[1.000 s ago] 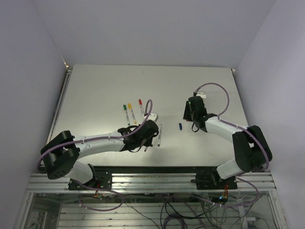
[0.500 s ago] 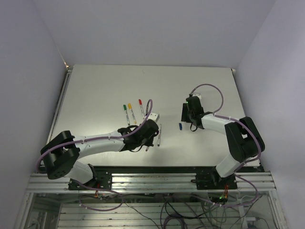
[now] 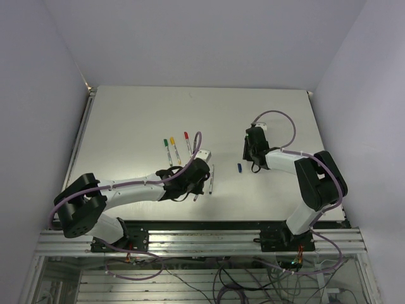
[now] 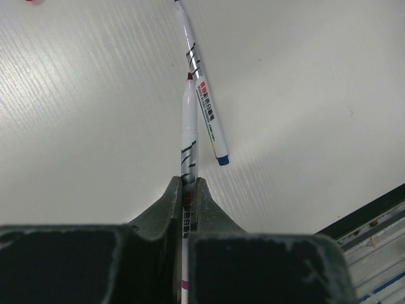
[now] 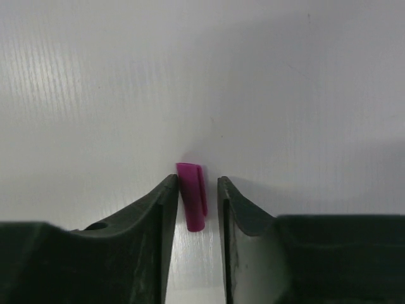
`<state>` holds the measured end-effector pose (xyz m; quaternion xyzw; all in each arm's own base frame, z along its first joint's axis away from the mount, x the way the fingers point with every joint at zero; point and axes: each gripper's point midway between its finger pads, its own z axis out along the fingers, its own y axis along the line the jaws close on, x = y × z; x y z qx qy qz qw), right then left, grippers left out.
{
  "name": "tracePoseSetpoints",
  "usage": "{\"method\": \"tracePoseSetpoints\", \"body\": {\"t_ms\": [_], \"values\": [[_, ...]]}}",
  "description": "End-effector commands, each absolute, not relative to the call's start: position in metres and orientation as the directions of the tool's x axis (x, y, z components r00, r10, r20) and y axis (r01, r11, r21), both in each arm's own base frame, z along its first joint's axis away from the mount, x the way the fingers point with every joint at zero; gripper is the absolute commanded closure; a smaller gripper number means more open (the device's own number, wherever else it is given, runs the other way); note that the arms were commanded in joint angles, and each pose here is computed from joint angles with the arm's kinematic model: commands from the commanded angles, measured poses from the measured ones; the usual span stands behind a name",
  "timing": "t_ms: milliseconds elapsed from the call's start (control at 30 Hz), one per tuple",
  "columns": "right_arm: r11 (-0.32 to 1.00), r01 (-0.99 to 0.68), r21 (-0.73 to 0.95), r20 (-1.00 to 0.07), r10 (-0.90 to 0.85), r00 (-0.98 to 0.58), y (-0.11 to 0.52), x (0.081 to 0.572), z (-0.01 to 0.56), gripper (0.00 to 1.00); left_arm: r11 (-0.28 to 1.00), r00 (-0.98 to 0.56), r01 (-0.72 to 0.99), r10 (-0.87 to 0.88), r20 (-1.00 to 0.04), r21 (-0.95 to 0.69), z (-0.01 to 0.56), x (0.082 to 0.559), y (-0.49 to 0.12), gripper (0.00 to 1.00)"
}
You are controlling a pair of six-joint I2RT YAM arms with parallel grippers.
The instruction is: Insert the pens into the pen caps
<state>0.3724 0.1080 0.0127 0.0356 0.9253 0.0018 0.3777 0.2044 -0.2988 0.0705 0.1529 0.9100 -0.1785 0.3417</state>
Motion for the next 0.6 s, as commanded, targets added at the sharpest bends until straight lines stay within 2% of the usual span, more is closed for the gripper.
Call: {"method": "tracePoseSetpoints", "body": {"t_ms": [0, 33, 133, 300, 567], "values": [[0.995, 0.094, 0.017, -0.648, 0.082, -0.757, 0.103, 0.365, -0.006, 0.74, 0.882, -0.722, 0.405, 0.146, -0.677, -0.242, 0.071, 0.207, -0.303, 0.93], [0.995, 0.098, 0.02, -0.642, 0.088, -0.762, 0.103, 0.362, -0.007, 0.77, 0.882, -0.721, 0.404, 0.143, -0.677, -0.243, 0.072, 0.207, -0.303, 0.93], [0.995, 0.096, 0.042, -0.621, 0.101, -0.777, 0.105, 0.354, -0.011, 0.99, 0.881, -0.722, 0.403, 0.14, -0.678, -0.247, 0.071, 0.207, -0.302, 0.93], [0.993, 0.082, 0.089, -0.624, 0.119, -0.772, 0.113, 0.354, 0.0, 1.0, 0.872, -0.725, 0.416, 0.146, -0.673, -0.258, 0.07, 0.207, -0.306, 0.93], [0.972, 0.015, 0.232, -0.761, 0.192, -0.62, 0.13, 0.371, 0.079, 1.0, 0.846, -0.675, 0.453, 0.118, -0.728, -0.283, 0.093, 0.216, -0.316, 0.93]]}}
